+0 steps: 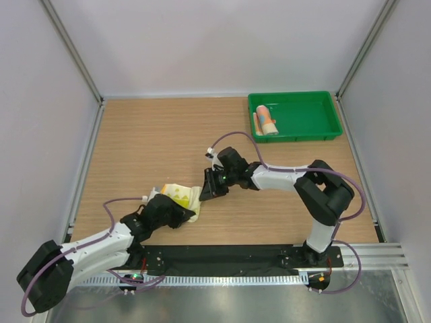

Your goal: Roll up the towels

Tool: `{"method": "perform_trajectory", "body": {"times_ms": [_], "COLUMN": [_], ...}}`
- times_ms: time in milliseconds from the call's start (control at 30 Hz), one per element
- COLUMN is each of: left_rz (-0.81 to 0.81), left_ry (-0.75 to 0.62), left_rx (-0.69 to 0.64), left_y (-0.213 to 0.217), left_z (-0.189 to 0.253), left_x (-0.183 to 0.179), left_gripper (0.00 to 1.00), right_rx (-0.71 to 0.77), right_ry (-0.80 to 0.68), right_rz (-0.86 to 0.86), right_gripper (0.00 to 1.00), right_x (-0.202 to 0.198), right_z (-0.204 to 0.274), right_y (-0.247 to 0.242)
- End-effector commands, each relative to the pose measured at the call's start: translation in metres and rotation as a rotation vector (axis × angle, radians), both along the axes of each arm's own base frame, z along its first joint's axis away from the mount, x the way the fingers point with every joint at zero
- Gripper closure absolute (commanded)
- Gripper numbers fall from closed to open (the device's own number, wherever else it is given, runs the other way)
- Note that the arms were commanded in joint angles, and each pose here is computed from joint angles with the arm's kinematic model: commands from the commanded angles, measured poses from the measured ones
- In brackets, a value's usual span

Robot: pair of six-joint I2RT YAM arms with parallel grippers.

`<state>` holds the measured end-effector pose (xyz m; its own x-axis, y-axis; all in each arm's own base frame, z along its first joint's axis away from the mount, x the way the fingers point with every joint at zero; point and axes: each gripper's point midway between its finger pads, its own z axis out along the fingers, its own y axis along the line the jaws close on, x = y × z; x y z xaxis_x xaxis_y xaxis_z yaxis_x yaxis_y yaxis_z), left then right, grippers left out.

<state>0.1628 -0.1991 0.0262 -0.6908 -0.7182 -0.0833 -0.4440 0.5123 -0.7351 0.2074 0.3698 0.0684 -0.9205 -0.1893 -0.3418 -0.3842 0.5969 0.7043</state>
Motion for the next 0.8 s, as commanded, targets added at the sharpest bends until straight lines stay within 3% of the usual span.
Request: {"method": "perform_trajectory", "body": {"times_ms": [0,300,467,767], "left_rz": [0.045,0.035,0.024,0.013], "left_ry": [0.132,0.175,0.189,0.192], "left_rx": [0.038,0.048,0.058,0.075], "left_y": [0.019,0.025,0.026,0.029], "left_z": [-0.026,-0.034,-0.038,-0.040], "left_x": [-0.018,-0.022,-0.023,-0.025], "left_gripper": [1.00,1.00,1.00,1.00], "right_rx": [0.119,0.179,0.119,-0.017], "right_ry": [-0.046,-0.019,0.002,0.002], "right_rz": [0.025,0.079,0.056,-0.111], "right_gripper": [0.73,0.73,0.74,0.73], "right_x": [0.016,0.017,0.031,0.097], "right_z": [0.019,0.003,-0.026,-0.056], "right_y": [0.030,0.054,0.062,0.042]}}
